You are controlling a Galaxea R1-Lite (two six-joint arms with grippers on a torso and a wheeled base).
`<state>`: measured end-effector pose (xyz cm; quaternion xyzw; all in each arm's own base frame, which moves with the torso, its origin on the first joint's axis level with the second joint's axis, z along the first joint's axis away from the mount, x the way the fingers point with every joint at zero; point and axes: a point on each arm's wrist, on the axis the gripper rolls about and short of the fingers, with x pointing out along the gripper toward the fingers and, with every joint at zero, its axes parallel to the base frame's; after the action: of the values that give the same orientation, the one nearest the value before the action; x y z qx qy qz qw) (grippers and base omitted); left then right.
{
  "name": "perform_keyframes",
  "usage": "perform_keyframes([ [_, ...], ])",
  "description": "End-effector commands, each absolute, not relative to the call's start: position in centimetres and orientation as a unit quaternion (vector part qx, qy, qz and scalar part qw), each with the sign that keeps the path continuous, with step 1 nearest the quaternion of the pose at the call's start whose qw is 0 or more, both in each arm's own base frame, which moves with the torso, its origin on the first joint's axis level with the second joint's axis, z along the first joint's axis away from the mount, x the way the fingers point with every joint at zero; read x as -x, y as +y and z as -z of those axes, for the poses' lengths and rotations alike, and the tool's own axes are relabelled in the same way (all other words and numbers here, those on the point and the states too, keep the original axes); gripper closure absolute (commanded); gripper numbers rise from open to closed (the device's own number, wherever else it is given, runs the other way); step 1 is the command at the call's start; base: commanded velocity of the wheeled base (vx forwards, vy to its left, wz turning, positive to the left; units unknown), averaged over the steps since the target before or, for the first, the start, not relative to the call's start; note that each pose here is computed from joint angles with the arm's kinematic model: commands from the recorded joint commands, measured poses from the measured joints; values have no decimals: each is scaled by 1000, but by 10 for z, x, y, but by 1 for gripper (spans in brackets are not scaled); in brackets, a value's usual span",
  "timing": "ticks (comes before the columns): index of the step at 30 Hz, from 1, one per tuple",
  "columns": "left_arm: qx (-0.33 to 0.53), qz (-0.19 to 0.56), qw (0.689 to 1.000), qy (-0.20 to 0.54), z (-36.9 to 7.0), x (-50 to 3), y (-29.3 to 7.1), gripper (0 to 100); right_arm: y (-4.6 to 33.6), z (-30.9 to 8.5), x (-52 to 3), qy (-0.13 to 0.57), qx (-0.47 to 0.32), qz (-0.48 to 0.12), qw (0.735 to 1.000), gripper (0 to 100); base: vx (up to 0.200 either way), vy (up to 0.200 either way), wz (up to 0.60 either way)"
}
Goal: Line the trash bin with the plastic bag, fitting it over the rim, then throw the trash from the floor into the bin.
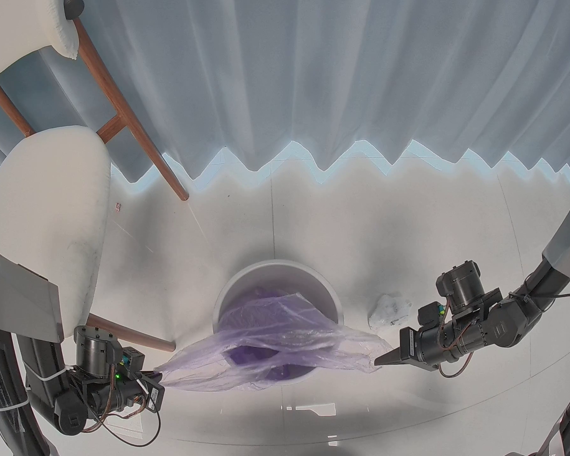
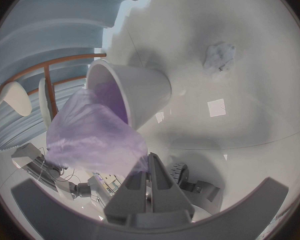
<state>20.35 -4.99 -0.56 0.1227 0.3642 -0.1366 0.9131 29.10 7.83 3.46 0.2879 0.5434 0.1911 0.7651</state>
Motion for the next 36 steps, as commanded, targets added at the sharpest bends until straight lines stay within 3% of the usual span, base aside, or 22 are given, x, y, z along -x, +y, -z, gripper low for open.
perform_keyframes([
  [1,-123,124,904,391,20,-207,-47,100,71,-18,-297,557,-279,-167,764,100,0,0,0],
  [7,-116,104,917,368,16,-220,-43,100,61,-14,-307,543,-264,-137,785,100,0,0,0],
  [14,-113,100,929,339,9,-231,-45,100,62,-26,-315,518,-268,-143,800,100,0,0,0],
  [29,-130,126,898,400,19,-198,-47,100,61,-5,-306,573,-240,-123,774,100,0,0,0],
  [36,-125,118,907,384,24,-216,-50,100,63,5,-318,561,-227,-102,790,100,0,0,0],
])
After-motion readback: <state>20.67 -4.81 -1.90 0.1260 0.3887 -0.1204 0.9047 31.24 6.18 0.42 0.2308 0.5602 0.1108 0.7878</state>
